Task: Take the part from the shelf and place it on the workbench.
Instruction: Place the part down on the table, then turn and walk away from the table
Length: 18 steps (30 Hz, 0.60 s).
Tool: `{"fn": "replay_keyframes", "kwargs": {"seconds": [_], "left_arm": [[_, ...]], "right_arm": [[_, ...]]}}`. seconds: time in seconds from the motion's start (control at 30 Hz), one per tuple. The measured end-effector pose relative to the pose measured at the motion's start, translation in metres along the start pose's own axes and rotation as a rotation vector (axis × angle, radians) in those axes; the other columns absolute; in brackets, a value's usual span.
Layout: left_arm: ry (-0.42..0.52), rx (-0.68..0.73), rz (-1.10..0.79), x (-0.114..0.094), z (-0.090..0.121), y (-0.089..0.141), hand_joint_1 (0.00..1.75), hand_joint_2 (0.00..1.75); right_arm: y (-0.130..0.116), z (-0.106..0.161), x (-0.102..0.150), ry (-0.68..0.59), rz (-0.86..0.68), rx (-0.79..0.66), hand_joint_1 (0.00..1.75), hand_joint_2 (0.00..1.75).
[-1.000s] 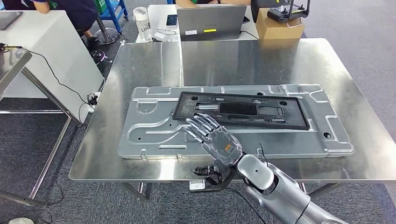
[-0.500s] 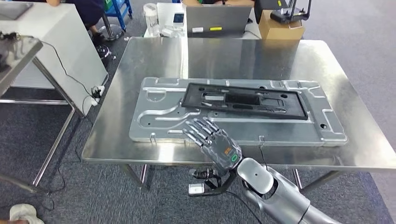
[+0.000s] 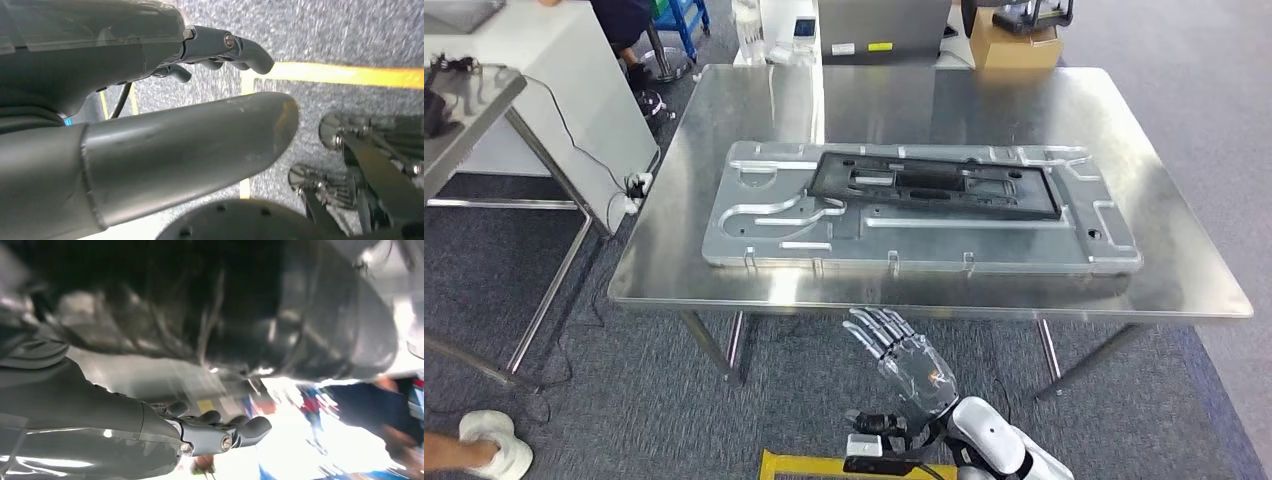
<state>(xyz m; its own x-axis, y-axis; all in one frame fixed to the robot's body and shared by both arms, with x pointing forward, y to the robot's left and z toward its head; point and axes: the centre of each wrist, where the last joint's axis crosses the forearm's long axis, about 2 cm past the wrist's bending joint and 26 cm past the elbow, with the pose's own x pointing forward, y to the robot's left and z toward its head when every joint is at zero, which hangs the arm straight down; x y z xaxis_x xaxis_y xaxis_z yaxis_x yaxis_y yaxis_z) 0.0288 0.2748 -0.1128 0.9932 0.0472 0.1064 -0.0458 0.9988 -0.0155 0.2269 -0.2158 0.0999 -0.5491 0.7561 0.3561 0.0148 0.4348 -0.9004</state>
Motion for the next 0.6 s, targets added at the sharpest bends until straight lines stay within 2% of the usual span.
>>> {"fn": "replay_keyframes", "kwargs": {"seconds": [0.07, 0.17, 0.23, 0.3, 0.4, 0.5, 0.6], "left_arm": [[0.004, 0.005, 0.008, -0.001, 0.000, 0.000, 0.00, 0.00], [0.012, 0.022, 0.021, -0.003, 0.000, -0.001, 0.00, 0.00], [0.013, 0.037, 0.026, -0.004, 0.000, -0.001, 0.00, 0.00], [0.011, 0.049, 0.025, -0.003, 0.000, -0.001, 0.00, 0.00], [0.011, 0.058, 0.024, -0.002, 0.000, -0.002, 0.00, 0.00], [0.016, 0.057, 0.022, -0.004, 0.000, -0.001, 0.00, 0.00], [0.019, 0.052, 0.017, -0.006, 0.000, -0.001, 0.00, 0.00]], "right_arm": [[0.030, 0.027, 0.003, 0.128, -0.100, 0.002, 0.00, 0.00], [0.085, 0.074, -0.002, 0.387, -0.216, 0.059, 0.00, 0.00], [0.119, 0.112, -0.010, 0.585, -0.295, 0.170, 0.00, 0.00], [0.141, 0.149, -0.015, 0.788, -0.350, 0.319, 0.00, 0.00], [0.159, 0.192, -0.011, 1.088, -0.440, 0.591, 0.00, 0.00], [0.165, 0.223, -0.008, 1.398, -0.610, 0.815, 0.00, 0.00], [0.164, 0.239, -0.008, 1.643, -0.792, 0.864, 0.00, 0.00]]}}
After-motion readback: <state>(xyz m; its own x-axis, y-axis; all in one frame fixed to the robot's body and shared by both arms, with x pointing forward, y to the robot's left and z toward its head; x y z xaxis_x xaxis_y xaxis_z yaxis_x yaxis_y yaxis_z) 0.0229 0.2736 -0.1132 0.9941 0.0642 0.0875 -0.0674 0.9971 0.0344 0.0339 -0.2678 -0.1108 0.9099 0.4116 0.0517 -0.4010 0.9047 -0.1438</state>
